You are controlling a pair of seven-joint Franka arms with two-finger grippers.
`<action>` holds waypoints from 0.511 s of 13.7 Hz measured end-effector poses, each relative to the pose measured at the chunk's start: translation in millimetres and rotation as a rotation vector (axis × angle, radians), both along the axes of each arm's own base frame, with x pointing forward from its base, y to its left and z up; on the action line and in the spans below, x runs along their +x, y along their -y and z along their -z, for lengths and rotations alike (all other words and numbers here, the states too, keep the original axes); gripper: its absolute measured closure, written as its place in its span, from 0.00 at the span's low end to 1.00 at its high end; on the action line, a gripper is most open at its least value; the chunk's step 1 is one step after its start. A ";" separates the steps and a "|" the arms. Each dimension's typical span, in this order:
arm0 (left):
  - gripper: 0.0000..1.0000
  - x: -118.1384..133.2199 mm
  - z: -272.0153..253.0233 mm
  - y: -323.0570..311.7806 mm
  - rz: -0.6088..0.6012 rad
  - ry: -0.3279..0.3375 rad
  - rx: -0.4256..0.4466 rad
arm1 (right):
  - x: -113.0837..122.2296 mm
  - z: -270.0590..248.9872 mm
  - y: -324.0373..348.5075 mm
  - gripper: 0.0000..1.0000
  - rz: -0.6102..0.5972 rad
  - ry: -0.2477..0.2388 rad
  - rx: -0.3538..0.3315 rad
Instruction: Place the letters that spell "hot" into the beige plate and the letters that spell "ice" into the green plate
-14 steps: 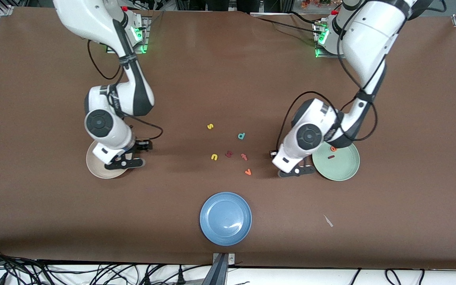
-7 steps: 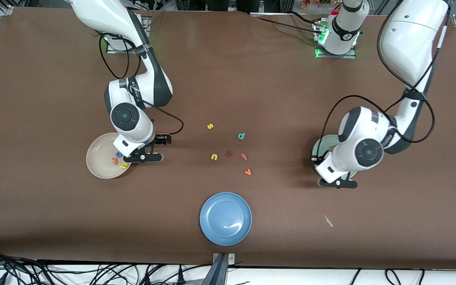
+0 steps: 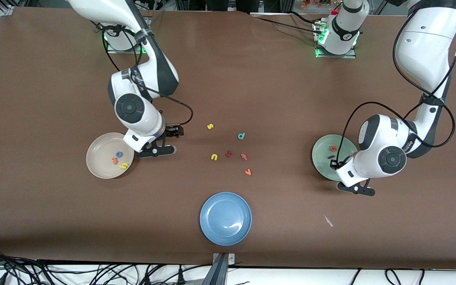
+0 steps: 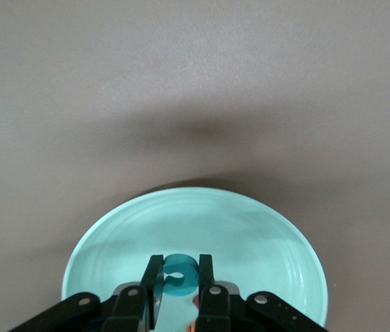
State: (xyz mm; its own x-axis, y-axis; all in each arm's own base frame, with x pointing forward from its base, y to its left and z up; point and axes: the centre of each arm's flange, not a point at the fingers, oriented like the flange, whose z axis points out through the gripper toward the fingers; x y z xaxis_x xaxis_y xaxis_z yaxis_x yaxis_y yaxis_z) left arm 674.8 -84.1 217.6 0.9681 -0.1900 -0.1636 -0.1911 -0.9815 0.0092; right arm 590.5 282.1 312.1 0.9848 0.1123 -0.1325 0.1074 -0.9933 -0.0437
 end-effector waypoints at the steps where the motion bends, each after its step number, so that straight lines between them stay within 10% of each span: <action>1: 0.78 -0.8 10.2 1.8 0.002 -0.002 -0.006 | 9.2 -3.8 21.1 0.00 0.032 -0.010 0.025; 4: 0.75 -0.8 22.0 3.8 0.009 0.002 -0.015 | 35.7 -27.5 97.3 0.00 0.137 -0.004 0.071; 7: 0.48 2.4 15.3 4.0 0.011 0.014 -0.016 | 44.6 -57.4 125.9 0.00 0.149 0.037 0.060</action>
